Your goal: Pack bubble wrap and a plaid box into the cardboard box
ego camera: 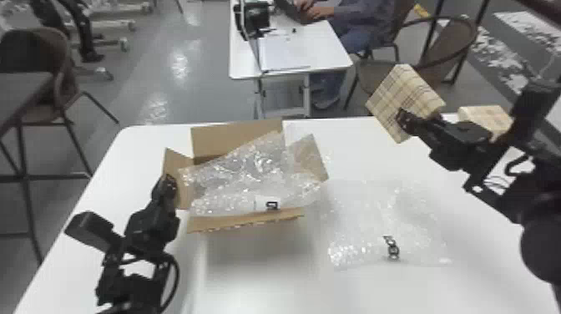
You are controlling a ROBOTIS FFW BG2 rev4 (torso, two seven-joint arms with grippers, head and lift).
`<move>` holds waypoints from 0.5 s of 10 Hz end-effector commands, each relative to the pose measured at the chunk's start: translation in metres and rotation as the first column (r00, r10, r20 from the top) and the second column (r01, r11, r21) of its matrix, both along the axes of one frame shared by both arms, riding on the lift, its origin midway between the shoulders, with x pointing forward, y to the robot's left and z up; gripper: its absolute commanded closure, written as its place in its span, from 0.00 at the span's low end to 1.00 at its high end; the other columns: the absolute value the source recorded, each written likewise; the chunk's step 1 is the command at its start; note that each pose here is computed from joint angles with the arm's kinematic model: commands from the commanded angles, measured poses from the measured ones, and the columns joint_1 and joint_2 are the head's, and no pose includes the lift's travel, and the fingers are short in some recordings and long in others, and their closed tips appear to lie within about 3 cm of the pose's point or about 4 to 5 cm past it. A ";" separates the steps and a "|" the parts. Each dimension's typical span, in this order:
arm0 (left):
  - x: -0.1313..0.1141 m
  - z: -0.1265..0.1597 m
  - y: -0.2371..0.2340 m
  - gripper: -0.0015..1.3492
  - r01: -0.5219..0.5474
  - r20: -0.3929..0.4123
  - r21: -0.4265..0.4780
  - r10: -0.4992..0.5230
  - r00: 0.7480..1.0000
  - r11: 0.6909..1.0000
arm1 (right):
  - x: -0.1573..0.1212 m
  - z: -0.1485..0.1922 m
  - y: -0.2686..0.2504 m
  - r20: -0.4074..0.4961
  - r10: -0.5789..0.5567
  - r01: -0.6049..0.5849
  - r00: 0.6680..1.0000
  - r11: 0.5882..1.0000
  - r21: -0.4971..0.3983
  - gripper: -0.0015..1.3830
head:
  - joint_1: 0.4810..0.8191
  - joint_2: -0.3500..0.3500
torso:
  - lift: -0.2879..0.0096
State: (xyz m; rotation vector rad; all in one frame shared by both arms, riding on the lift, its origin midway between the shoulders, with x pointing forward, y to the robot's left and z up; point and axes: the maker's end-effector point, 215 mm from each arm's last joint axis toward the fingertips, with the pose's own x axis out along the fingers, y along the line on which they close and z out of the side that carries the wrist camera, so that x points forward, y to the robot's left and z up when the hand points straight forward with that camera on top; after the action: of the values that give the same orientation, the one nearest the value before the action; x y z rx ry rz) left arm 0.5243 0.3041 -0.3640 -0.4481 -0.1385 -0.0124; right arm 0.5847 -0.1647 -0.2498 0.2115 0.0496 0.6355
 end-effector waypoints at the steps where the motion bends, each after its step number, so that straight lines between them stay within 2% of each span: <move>1: 0.001 0.000 -0.001 0.90 0.002 0.000 0.000 -0.002 1.000 1.000 | -0.009 0.007 0.062 -0.015 0.129 -0.128 0.992 0.991 0.023 0.64 | 0.58 0.69 | 0.60; 2: 0.001 0.000 -0.001 0.90 0.002 0.000 0.000 -0.002 1.000 1.000 | -0.014 0.008 0.098 -0.033 0.205 -0.204 0.978 0.978 0.041 0.64 | 0.57 0.72 | 0.60; 5: 0.002 0.000 -0.002 0.90 0.005 -0.002 -0.001 -0.005 1.000 1.000 | -0.038 -0.003 0.191 -0.082 0.400 -0.390 0.913 0.913 0.116 0.64 | 0.56 0.90 | 0.60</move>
State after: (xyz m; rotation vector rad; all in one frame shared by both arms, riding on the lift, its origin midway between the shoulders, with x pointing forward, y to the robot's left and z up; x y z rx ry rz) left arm 0.5262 0.3017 -0.3652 -0.4499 -0.1348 -0.0165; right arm 0.5517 0.0121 -0.2495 0.3188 0.1503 1.0064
